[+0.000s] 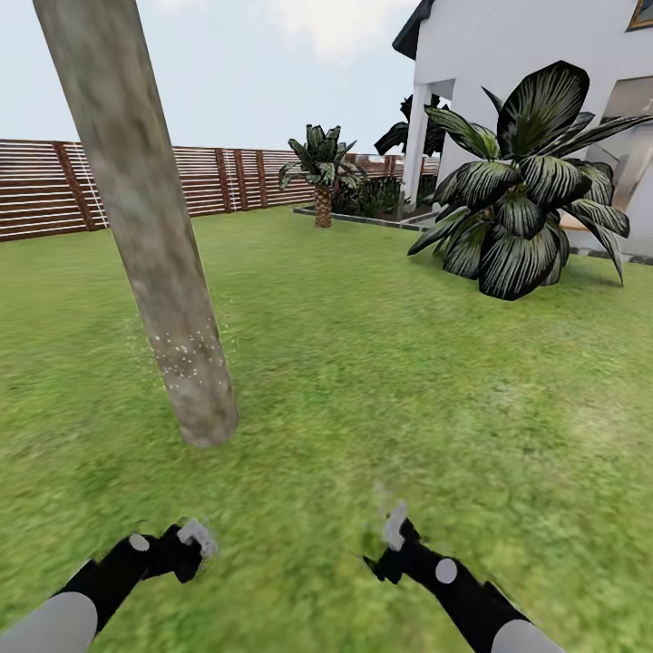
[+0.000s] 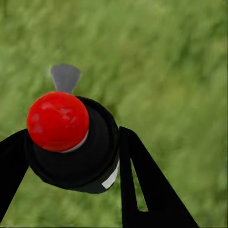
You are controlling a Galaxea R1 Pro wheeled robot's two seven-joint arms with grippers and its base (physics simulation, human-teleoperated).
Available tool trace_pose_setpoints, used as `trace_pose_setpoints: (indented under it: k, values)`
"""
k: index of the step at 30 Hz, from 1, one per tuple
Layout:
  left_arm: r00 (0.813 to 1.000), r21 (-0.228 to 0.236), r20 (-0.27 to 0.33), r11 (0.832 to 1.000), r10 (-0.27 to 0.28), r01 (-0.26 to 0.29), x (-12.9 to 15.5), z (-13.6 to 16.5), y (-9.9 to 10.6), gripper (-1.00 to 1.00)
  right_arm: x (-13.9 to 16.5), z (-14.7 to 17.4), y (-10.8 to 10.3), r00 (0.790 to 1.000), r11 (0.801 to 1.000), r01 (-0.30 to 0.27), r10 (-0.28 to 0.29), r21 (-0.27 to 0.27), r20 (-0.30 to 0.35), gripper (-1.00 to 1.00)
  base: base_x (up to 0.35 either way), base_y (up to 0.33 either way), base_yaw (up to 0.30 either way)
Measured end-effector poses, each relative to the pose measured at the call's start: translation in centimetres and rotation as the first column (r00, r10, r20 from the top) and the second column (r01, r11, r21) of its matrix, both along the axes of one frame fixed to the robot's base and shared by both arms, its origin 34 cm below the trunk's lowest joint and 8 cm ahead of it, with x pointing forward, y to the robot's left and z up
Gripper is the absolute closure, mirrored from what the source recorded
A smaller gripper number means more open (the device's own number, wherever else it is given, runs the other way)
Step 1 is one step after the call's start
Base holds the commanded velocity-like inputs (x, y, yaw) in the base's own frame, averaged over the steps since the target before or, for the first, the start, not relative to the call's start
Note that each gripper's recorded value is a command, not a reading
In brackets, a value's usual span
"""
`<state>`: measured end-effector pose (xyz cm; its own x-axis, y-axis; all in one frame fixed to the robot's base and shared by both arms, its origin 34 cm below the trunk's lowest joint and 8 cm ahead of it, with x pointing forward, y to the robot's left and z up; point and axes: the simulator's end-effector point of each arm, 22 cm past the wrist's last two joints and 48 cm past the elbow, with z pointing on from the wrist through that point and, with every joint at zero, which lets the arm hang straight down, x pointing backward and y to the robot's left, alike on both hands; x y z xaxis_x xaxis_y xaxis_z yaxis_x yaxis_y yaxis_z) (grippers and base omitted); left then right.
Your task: In the garden, pick up the pesticide atomizer on the floor and spray pesticide onto both trees until each tree trunk is fully covered.
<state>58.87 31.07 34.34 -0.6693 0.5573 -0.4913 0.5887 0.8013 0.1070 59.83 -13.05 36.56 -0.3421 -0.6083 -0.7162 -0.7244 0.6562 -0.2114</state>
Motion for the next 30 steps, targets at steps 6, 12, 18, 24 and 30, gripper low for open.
trace_pose_setpoints:
  k: [6,12,18,24,30]
  values:
    - [0.804,-0.178,0.213,0.831,0.556,-0.527,-5.8,-3.4,4.8,1.0,-5.0,-3.4,-12.9,0.788,0.802,0.597,-0.587,0.003,0.188,-1.0,0.0,0.0,0.0]
    - [0.696,-0.169,0.196,0.723,0.69,-0.67,-11.6,-5.3,7.6,1.0,-10.1,-5.0,-15.8,0.667,0.679,0.733,-0.73,0.047,0.147,-1.0,0.0,0.0,0.0]
    - [0.685,-0.138,0.191,0.71,0.703,-0.691,-13.3,-5.8,8.8,1.0,-10.3,-5.0,-15.1,0.663,0.674,0.736,-0.735,0.055,0.137,-1.0,0.0,0.0,0.0]
    - [0.698,-0.15,0.179,0.721,0.693,-0.677,-13.4,-6.0,7.6,1.0,-10.3,-5.0,-15.2,0.657,0.668,0.742,-0.741,0.056,0.136,-1.0,0.0,0.0,-0.276]
    - [0.694,-0.145,0.183,0.717,0.697,-0.682,-13.5,-6.0,7.9,1.0,-10.8,-5.2,-16.7,0.579,0.588,0.806,-0.807,0.072,0.114,-1.0,-0.064,0.0,-0.299]
